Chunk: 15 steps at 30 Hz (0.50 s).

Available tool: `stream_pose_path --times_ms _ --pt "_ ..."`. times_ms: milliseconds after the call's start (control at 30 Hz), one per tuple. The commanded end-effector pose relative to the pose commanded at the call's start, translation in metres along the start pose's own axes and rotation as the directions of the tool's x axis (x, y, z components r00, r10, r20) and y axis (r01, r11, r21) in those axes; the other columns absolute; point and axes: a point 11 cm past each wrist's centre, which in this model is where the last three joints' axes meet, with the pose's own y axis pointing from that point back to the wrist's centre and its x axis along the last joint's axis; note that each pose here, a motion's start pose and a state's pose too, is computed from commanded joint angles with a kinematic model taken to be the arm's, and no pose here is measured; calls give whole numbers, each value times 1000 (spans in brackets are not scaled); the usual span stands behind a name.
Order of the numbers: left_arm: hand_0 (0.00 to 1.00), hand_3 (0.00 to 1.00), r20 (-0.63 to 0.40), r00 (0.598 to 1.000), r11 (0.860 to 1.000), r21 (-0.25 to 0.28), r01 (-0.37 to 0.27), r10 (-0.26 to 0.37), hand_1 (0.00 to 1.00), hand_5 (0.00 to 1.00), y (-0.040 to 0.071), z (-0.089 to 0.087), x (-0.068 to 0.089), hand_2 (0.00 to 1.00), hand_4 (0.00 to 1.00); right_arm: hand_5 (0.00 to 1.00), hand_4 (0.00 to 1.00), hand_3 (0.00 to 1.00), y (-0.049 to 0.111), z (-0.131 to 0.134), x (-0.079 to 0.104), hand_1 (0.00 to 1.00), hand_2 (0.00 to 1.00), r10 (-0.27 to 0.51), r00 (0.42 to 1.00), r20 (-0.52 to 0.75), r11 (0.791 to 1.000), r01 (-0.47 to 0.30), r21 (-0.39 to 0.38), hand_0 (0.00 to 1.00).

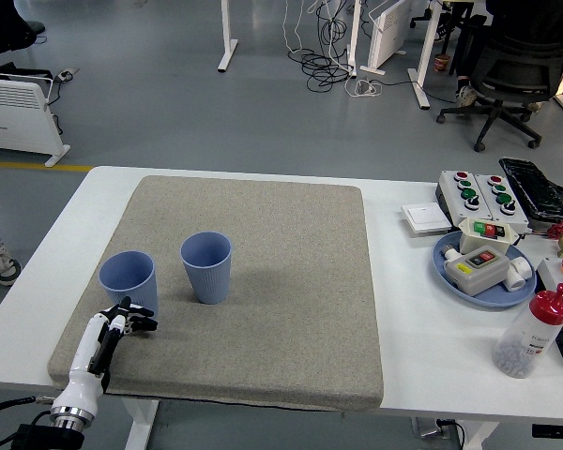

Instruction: Push cup pick cup insert cup

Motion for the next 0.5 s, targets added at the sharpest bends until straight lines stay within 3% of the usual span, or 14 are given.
stream_pose_path --times_ms 233,500 --pt "573 438 -7 1000 1000 -7 4 -4 473 998 -16 1 -6 452 532 478 90 543 0 -1 -1 617 629 -1 1000 -2 1000 1 0 690" --pt "573 439 37 999 1000 -21 -22 22 472 998 -39 4 0 451 532 480 90 542 0 -1 -1 617 629 -2 1000 -3 1000 2 0 690"
